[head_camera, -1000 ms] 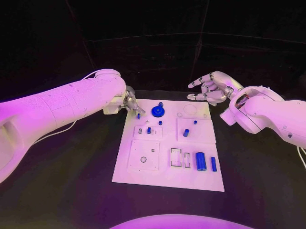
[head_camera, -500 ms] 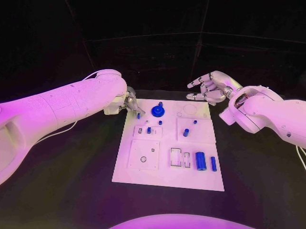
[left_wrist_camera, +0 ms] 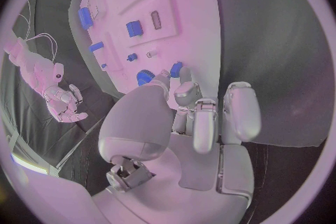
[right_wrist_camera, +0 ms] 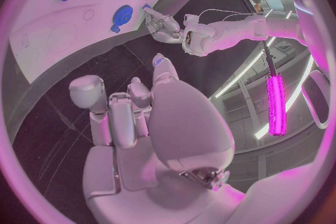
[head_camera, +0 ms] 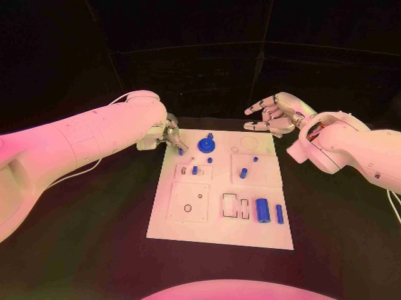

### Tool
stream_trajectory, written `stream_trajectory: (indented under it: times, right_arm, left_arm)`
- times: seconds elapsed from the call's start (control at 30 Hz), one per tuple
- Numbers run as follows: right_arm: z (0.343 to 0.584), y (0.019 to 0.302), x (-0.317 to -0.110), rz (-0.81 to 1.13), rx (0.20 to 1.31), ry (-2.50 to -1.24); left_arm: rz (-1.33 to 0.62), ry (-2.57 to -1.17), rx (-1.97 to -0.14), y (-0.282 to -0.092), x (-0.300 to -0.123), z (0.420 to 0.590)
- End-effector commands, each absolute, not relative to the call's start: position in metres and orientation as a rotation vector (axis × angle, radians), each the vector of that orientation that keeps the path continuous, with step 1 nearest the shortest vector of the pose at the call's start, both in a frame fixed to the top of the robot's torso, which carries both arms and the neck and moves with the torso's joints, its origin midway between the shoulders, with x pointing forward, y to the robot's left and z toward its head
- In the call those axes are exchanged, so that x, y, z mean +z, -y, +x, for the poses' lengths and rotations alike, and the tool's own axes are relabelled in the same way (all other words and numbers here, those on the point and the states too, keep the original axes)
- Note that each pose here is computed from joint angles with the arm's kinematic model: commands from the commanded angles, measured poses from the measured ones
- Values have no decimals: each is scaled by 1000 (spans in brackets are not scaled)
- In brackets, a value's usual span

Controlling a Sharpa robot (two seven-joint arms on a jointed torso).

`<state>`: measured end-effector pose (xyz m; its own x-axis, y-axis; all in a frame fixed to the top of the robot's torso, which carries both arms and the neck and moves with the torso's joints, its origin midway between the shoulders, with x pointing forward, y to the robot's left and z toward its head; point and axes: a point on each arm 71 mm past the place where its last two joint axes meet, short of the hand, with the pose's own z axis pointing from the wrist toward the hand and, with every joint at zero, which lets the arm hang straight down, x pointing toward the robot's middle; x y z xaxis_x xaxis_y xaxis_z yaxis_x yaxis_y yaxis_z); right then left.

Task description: Assemble the parts on the task board

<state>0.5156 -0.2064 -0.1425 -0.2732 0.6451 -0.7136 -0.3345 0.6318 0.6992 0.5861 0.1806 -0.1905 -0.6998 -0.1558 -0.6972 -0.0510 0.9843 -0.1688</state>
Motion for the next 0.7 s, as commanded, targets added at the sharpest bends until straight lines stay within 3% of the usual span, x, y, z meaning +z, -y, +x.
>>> stream_trajectory:
  times: [0.03,0.7]
  right_arm:
    - [515,205,-141,257,974,-1585]
    - [516,204,-141,256,975,-1585]
  left_arm:
    - [-133,-2350,-165,-180,-191,586]
    - [-157,-2301,-221,-178,-190,587]
